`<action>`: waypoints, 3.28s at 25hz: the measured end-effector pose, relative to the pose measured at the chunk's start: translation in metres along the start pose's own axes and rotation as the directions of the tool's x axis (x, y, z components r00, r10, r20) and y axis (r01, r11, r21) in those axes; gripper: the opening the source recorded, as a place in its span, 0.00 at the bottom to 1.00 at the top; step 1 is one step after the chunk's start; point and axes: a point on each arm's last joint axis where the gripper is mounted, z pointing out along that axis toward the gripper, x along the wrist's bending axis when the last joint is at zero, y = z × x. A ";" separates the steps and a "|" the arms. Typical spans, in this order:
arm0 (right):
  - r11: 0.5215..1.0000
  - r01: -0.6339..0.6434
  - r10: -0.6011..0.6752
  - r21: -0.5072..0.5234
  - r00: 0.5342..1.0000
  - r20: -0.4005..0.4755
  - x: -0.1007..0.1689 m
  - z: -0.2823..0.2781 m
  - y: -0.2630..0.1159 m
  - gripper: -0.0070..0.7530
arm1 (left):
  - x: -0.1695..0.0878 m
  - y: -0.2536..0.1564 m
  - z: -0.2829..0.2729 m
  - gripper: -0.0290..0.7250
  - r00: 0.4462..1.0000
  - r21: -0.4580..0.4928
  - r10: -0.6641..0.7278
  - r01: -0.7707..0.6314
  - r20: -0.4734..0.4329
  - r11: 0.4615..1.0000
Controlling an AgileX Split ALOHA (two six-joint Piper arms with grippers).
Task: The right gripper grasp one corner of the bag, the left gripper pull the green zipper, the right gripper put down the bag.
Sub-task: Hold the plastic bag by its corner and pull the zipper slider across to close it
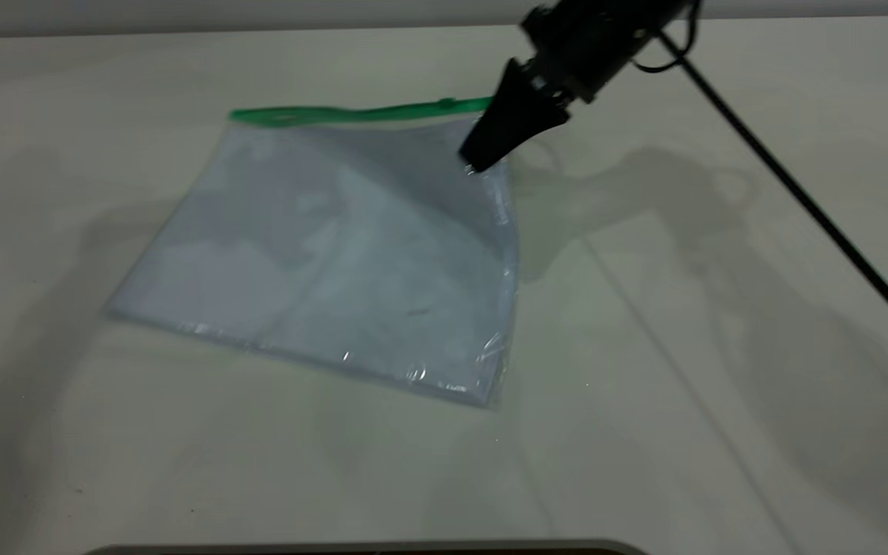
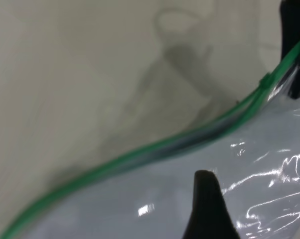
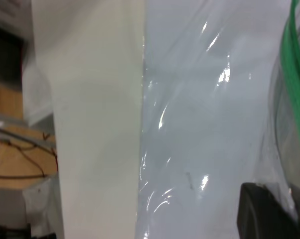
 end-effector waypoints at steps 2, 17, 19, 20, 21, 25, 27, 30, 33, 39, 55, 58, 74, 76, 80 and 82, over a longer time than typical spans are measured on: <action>1.000 0.022 -0.022 0.009 1.000 -0.018 0.009 0.010 0.007 0.05 | -0.002 -0.003 0.000 0.78 0.999 0.032 0.043 -0.043 0.028 0.999; 0.945 0.184 -0.212 -0.272 0.974 -0.078 0.035 0.030 0.045 0.05 | -0.012 -0.014 -0.002 0.78 0.961 0.123 0.220 -0.242 0.168 0.962; 0.936 0.206 -0.235 -0.287 0.970 -0.070 0.035 0.029 0.046 0.05 | -0.012 -0.015 -0.002 0.78 0.959 0.126 0.223 -0.246 0.172 0.961; 0.932 0.216 -0.245 -0.292 0.967 -0.067 0.035 0.029 0.046 0.05 | -0.012 -0.015 -0.002 0.78 0.958 0.125 0.228 -0.251 0.173 0.960; 0.929 0.223 -0.252 -0.294 0.965 -0.065 0.035 0.029 0.047 0.05 | -0.013 -0.015 -0.002 0.78 0.956 0.123 0.235 -0.258 0.175 0.958; 0.925 0.235 -0.264 -0.300 0.963 -0.060 0.035 0.029 0.047 0.05 | -0.013 -0.014 -0.002 0.78 0.948 0.114 0.264 -0.286 0.178 0.951; 0.923 0.237 -0.267 -0.302 0.962 -0.059 0.035 0.029 0.047 0.05 | -0.012 -0.014 -0.001 0.78 0.947 0.112 0.271 -0.292 0.172 0.950; 0.923 0.240 -0.269 -0.302 0.961 -0.058 0.035 0.029 0.047 0.05 | -0.007 -0.019 0.009 0.78 0.939 0.112 0.293 -0.315 0.177 0.942; 0.923 0.240 -0.269 -0.302 0.961 -0.058 0.035 0.029 0.047 0.05 | -0.001 -0.025 0.024 0.78 0.942 0.119 0.288 -0.310 0.173 0.943; 0.923 0.240 -0.269 -0.302 0.961 -0.058 0.035 0.029 0.047 0.05 | 0.001 -0.021 0.031 0.78 0.939 0.041 0.307 -0.316 0.153 0.948; 0.923 0.241 -0.268 -0.300 0.962 -0.053 0.035 0.029 0.047 0.05 | -0.002 -0.021 0.031 0.29 0.928 0.018 0.324 -0.333 0.183 0.943; 0.923 0.241 -0.267 -0.300 0.962 -0.050 0.035 0.029 0.047 0.05 | -0.003 -0.021 0.031 0.16 0.927 0.018 0.325 -0.334 0.188 0.943; 0.933 0.150 -0.179 -0.327 0.982 -0.058 0.021 0.011 0.040 0.05 | 0.003 -0.027 0.029 0.11 0.942 0.075 0.293 -0.309 0.164 0.948; 0.930 0.130 -0.160 -0.343 0.985 -0.059 0.017 0.004 0.038 0.05 | 0.008 -0.030 0.026 0.11 0.952 0.081 0.266 -0.280 0.151 0.957; 0.927 0.083 -0.108 -0.367 0.993 -0.050 0.004 -0.014 0.029 0.05 | 0.020 -0.042 0.017 0.11 0.968 0.109 0.217 -0.231 0.125 0.967; 0.924 0.060 -0.081 -0.377 0.996 -0.041 -0.003 -0.023 0.024 0.05 | 0.027 -0.049 0.013 0.11 0.975 0.131 0.194 -0.208 0.112 0.969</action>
